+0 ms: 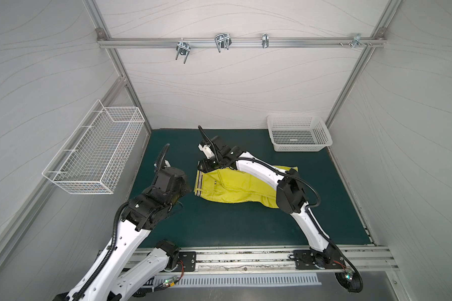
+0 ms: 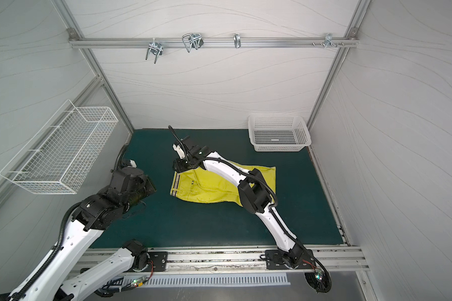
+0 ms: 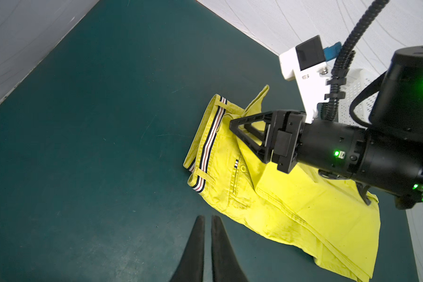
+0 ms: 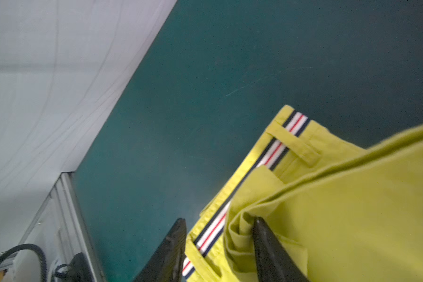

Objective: Roll up the long pants
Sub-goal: Fold the long pant at the center of the board.

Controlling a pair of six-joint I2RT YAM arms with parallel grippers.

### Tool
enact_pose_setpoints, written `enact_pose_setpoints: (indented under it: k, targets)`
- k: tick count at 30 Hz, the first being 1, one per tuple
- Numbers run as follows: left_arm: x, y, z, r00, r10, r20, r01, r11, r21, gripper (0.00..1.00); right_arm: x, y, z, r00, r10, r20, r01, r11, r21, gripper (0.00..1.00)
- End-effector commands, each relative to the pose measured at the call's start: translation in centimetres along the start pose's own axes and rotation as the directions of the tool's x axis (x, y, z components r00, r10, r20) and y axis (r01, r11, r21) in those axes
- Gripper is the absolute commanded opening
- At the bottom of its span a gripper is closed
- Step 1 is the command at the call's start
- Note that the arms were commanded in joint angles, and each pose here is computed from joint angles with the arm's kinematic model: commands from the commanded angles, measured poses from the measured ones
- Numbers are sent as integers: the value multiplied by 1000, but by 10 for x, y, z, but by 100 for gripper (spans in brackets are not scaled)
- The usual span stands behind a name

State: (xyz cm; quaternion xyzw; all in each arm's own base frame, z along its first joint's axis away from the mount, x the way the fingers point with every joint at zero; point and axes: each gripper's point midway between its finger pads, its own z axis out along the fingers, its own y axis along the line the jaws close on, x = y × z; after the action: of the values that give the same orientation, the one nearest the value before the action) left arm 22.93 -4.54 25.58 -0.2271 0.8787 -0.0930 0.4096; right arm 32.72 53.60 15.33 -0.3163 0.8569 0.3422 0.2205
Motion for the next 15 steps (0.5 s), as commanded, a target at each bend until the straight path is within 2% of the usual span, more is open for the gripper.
enact_pose_setpoints:
  k: [1,9,15]
  targets:
    - [-6,1,-4,1000,-4,27,4,1000,3,13,-15,33,-39,997,-34,65,38,997,-64,51]
    - [1,-7,5,1000,-12,-12,12,1000,21,11,-26,28,-118,986,-29,162,34,999,-25,56]
    - [2,-10,11,1000,-19,-10,19,999,26,11,-15,6,-155,984,-27,178,20,999,41,57]
